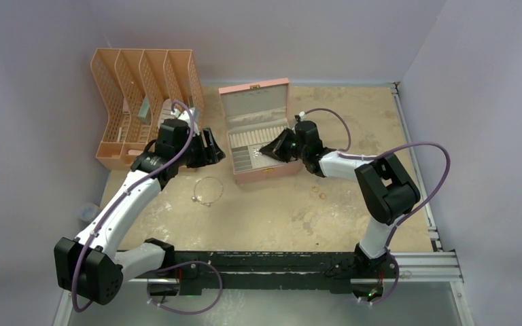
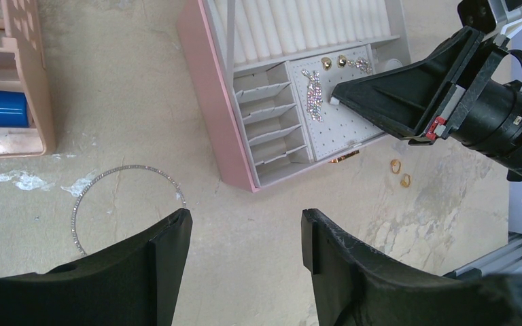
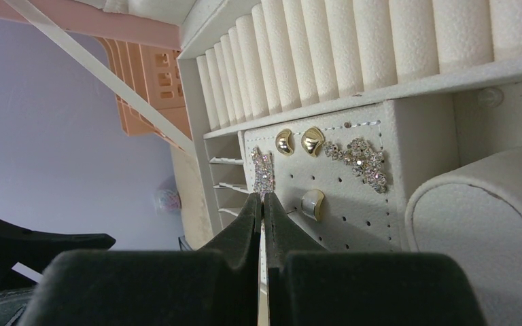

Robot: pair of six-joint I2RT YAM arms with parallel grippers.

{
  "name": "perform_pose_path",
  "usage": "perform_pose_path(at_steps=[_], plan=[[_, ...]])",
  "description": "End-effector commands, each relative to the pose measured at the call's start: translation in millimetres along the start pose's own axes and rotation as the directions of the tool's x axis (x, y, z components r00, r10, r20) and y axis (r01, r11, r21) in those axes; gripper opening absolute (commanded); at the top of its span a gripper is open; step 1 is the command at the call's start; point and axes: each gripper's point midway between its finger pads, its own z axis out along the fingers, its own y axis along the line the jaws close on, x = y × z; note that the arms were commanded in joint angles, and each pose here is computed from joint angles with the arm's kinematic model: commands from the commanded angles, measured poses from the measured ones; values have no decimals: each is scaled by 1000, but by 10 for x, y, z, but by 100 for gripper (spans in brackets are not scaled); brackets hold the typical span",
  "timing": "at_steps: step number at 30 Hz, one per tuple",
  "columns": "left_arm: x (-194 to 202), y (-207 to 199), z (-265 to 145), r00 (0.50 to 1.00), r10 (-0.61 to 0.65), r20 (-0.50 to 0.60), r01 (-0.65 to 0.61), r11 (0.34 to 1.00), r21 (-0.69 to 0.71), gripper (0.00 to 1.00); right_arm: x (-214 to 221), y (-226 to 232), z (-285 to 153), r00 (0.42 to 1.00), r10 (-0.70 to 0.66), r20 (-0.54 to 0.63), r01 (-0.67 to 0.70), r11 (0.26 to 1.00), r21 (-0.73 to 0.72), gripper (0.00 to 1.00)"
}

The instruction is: Organize the mixed jewelry

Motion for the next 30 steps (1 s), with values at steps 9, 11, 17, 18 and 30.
perform_pose_path(at_steps=[9,11,17,18,30], plan=[[-57,18,-2,1000,7,31,-7,1000,0,60,-48,-129,-10,999,-36,38,33,997,73,0],[-59,16,-3,999,7,32,-7,1000,-1,60,-71,-138,3,998,-45,42,41,996,80,0],[-59,18,-4,999,5,32,-5,1000,-2,60,-109,-101,-7,997,-47,58,42,996,80,0],[-63,17,-5,999,5,34,-4,1000,-2,60,-123,-95,-17,997,-47,65,41,996,83,0],[-60,13,-10,999,3,35,-4,1000,1,60,-318,-60,-142,986,-78,146,62,991,115,8]])
